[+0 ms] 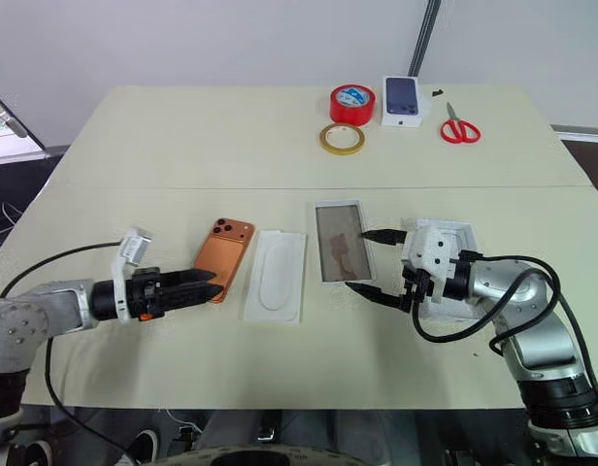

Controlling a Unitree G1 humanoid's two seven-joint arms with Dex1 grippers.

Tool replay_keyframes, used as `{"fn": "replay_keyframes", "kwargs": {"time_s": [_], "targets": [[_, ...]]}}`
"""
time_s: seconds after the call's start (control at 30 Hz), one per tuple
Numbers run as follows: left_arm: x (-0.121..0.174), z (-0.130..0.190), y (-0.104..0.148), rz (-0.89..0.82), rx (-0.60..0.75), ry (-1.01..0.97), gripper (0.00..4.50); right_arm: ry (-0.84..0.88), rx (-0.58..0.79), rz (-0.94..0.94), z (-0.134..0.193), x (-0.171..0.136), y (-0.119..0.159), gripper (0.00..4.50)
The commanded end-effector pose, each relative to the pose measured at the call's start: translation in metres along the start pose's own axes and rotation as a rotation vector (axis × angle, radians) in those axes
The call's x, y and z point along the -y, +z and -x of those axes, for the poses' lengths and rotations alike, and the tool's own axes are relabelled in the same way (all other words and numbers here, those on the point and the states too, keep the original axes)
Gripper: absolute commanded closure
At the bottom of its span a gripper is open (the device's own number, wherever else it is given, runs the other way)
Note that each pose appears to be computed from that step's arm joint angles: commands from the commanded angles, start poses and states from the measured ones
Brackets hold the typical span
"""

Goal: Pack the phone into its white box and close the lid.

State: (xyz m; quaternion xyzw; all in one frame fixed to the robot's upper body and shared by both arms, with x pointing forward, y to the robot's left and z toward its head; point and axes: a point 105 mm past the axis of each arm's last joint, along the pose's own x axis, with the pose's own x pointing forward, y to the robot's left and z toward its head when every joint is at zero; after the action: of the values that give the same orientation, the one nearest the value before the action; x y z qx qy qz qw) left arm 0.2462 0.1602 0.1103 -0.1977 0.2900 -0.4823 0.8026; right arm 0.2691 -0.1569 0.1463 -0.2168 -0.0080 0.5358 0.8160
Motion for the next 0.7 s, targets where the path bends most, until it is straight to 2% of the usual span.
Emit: {"fn": "replay_keyframes", "kwargs": {"time_s": [0.03, 0.23, 0.33, 0.47, 0.67, 0.7], "targets": [[0.001, -0.015, -0.013, -0.004, -0.069, 0.004, 0.23, 0.013, 0.024, 0.036, -0.005, 0.001, 0.006, 0.00], [-0.001, -0.029, -0.010, 0.057, -0.041, -0.014, 0.23, 0.000, 0.022, 0.038, -0.006, 0.000, 0.002, 0.00], [-0.003, -0.041, -0.015, 0.057, -0.056, 0.005, 0.23, -0.001, 0.016, 0.042, -0.008, -0.003, -0.001, 0.00], [-0.021, -0.050, -0.028, 0.071, -0.110, 0.112, 0.23, -0.039, 0.014, 0.052, -0.004, 0.003, 0.000, 0.00], [-0.019, -0.063, -0.028, 0.108, -0.093, 0.083, 0.23, -0.053, 0.011, 0.051, -0.003, 0.002, -0.002, 0.00], [-0.019, -0.065, -0.029, 0.124, -0.087, 0.085, 0.46, -0.054, 0.011, 0.051, -0.003, 0.002, -0.002, 0.00]]}}
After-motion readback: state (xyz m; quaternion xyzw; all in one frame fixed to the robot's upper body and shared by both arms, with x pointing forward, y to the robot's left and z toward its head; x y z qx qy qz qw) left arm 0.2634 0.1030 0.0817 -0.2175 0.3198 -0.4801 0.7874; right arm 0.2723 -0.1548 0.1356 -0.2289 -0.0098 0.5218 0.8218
